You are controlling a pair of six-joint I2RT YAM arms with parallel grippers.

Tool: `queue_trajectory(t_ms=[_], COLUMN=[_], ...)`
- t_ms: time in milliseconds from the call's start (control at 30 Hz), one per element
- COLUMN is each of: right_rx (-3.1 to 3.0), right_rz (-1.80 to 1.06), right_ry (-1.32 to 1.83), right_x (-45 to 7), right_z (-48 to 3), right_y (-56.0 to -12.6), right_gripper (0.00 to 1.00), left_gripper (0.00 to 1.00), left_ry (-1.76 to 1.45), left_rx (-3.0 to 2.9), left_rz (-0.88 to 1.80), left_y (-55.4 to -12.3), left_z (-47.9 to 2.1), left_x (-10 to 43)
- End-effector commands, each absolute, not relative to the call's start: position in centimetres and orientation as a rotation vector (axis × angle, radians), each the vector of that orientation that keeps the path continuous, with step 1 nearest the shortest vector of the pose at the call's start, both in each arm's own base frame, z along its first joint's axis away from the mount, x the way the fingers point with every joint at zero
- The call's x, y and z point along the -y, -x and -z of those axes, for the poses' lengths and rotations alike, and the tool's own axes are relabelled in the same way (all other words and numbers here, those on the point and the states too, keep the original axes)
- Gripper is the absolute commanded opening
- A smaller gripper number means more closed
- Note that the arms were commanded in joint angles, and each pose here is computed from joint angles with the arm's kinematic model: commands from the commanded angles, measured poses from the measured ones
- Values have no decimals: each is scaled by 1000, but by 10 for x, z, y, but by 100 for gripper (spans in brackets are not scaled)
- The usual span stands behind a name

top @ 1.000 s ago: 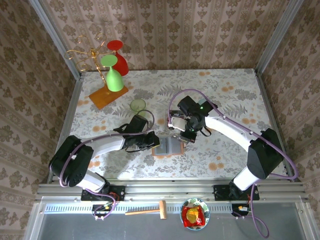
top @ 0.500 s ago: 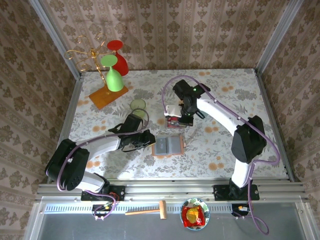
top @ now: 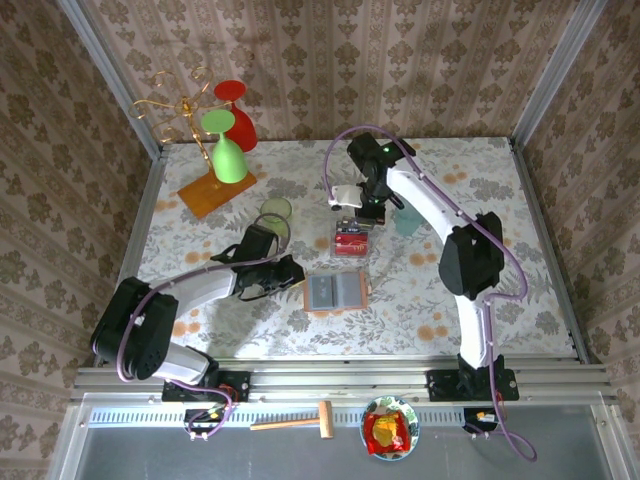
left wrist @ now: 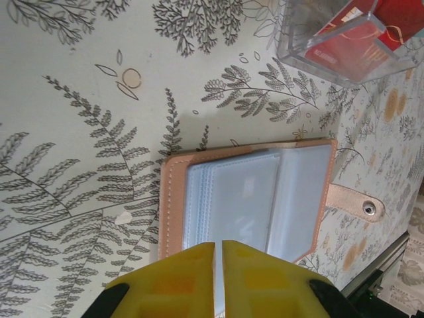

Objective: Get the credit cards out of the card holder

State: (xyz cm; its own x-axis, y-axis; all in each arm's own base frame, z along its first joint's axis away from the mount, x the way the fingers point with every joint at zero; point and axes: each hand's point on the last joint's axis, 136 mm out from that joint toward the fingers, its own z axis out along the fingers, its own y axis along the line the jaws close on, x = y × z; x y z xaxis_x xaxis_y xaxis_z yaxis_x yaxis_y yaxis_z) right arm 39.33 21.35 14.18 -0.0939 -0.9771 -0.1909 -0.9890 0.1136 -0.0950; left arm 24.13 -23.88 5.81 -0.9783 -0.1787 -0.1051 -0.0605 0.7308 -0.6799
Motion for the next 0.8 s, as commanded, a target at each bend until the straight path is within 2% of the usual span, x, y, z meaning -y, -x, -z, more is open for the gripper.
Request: queue_trajectory(t_ms=[0, 367, 633, 767], right_rx=[-2182, -2174, -2219, -2243], right_rz=[-119, -156, -182, -188], right_ry=[2028, 2055, 2081, 2076], right_x=[-212, -223, -221, -220], right_z=[-137, -118, -102, -98], right_y=[-393, -417, -415, -413], right_gripper=[0, 0, 0, 9], left_gripper=[12, 12, 12, 12], left_ry=[182, 224, 238, 233], left_rx=[-2794, -2804, -2813, -2818], left_rz=[1078, 1075, 1069, 1078], left_y=[-242, -248, -250, -251], left_z=[-56, -54, -53, -52], left_x=[237, 230, 224, 226])
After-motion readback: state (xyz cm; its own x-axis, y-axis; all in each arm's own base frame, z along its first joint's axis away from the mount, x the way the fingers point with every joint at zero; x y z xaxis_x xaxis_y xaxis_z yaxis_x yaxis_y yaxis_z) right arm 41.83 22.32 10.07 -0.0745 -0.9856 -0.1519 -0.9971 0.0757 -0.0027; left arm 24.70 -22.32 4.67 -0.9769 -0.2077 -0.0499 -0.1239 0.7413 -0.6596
